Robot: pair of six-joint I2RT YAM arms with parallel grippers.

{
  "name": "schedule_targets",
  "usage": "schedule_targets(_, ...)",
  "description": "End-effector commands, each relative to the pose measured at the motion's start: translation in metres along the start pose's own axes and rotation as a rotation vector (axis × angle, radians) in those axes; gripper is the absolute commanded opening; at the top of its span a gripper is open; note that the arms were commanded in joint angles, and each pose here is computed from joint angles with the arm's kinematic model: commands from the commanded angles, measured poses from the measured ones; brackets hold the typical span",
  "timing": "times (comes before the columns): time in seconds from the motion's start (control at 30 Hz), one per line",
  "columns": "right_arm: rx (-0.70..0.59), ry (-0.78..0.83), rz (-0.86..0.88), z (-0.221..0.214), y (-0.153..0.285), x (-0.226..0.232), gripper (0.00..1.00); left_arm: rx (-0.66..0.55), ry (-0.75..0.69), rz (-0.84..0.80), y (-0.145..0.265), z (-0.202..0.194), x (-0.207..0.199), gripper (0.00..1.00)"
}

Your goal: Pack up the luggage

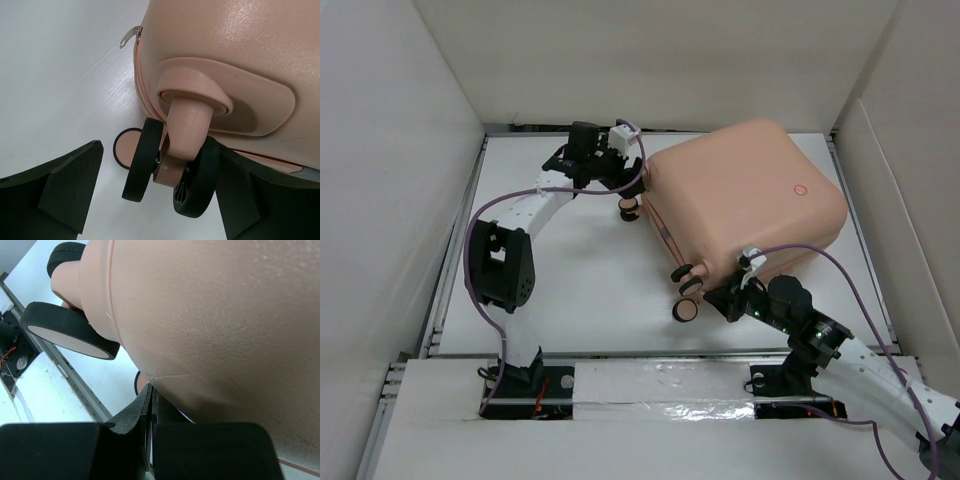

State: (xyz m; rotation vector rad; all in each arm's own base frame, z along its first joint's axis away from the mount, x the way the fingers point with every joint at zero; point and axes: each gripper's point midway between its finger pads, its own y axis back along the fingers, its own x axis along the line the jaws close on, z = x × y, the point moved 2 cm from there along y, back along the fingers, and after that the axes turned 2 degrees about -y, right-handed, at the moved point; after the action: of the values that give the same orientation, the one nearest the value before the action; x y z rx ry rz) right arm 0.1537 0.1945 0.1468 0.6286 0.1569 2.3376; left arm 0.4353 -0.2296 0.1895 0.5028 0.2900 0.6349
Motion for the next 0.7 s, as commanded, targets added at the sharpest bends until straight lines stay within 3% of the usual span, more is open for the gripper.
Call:
schedule_targets(0.0, -0.155, 0.028, 0.043, 0.041, 0.000, 0.012, 0.00, -0.040, -0.034, -0.029, 0.004, 0.018, -0.005, 0.82)
schedule_targets(0.07, -0.154, 0.028, 0.047, 0.041, 0.000, 0.013, 0.00, -0.045, -0.029, -0.036, 0.002, 0.021, -0.005, 0.79)
schedule_targets(0.17, -0.154, 0.028, 0.049, 0.041, 0.000, 0.013, 0.00, -0.044, -0.021, -0.050, -0.003, 0.022, -0.008, 0.65)
schedule_targets(0.27, -0.158, 0.027, 0.046, 0.041, 0.001, 0.012, 0.00, -0.057, -0.008, -0.046, -0.005, 0.025, -0.007, 0.38)
schedule_targets(0.3, -0.161, 0.027, 0.045, 0.041, 0.001, 0.012, 0.00, -0.074, -0.008, -0.040, -0.006, 0.028, -0.006, 0.24)
schedule_targets(0.4, -0.160, 0.022, 0.032, 0.041, 0.001, 0.010, 0.00, -0.135, 0.029, -0.005, -0.005, 0.034, -0.004, 0.00)
schedule_targets(0.53, -0.187, 0.005, -0.023, 0.049, 0.004, 0.002, 0.00, -0.253, 0.096, 0.095, 0.011, 0.039, -0.002, 0.00)
schedule_targets(0.57, -0.193, 0.001, -0.026, 0.050, 0.004, 0.002, 0.00, -0.231, 0.130, 0.112, 0.008, 0.016, -0.003, 0.00)
schedule_targets(0.63, -0.224, -0.007, -0.042, 0.059, 0.005, -0.001, 0.00, -0.340, 0.187, 0.161, 0.023, 0.023, -0.005, 0.00)
schedule_targets(0.67, -0.239, -0.011, -0.058, 0.065, 0.003, -0.004, 0.00, -0.378, 0.230, 0.171, 0.029, 0.008, -0.010, 0.00)
